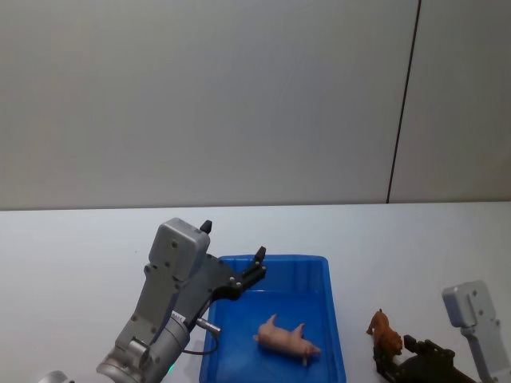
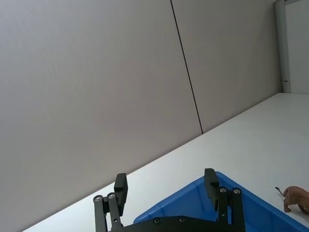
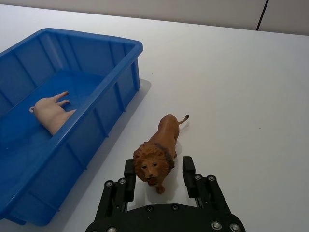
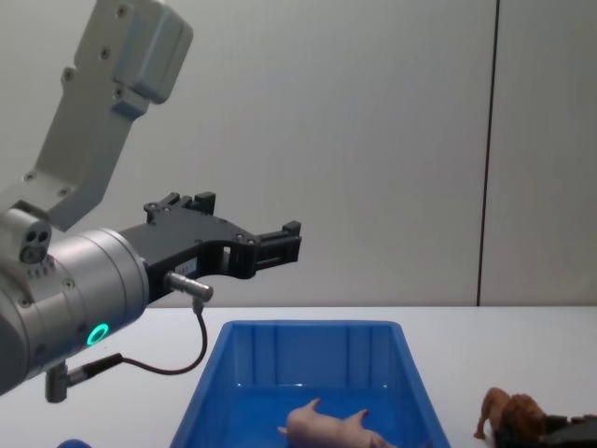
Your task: Pick up the two dolls from the table and place them into the box.
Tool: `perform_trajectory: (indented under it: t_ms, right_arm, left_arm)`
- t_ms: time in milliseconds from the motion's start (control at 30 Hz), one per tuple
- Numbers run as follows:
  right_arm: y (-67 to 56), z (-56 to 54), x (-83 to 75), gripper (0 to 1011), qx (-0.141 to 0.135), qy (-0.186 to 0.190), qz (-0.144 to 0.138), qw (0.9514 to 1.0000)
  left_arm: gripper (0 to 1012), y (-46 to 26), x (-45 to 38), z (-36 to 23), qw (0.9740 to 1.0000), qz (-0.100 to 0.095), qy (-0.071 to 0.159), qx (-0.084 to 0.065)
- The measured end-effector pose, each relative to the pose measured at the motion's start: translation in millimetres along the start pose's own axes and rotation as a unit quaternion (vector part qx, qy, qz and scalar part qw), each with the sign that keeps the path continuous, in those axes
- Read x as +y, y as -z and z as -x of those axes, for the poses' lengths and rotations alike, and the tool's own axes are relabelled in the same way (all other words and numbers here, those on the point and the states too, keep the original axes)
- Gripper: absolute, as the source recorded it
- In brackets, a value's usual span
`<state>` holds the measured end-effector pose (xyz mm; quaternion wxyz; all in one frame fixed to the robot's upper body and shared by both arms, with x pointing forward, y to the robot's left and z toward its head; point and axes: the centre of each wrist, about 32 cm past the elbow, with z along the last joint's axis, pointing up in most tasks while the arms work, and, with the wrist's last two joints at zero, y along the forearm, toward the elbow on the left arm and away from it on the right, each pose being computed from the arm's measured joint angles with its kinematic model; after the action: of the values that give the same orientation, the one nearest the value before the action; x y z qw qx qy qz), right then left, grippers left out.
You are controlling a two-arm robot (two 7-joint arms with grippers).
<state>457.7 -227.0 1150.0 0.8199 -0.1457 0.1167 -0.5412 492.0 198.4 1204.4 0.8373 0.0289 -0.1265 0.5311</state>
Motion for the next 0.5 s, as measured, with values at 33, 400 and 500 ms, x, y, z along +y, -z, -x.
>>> perform_trajectory:
  t_ms: [33,400,500]
  right_arm:
    - [0.2,0.0,0.2,574,0.000,0.001,-0.001,1.0000]
    - [-1.0,0.8,1.5,424,-0.013,0.011,-0.027,0.9995]
    - [-4.6,1.7,1.6,423,-0.022,0.012,-0.041,0.9988]
  left_arm:
    - [1001,0.0,0.0,0.0,1.0000,0.000,0.000,0.000]
    - [1001,0.0,0.0,0.0,1.0000,0.000,0.000,0.000]
    - [1001,0.0,0.0,0.0,1.0000,0.000,0.000,0.000]
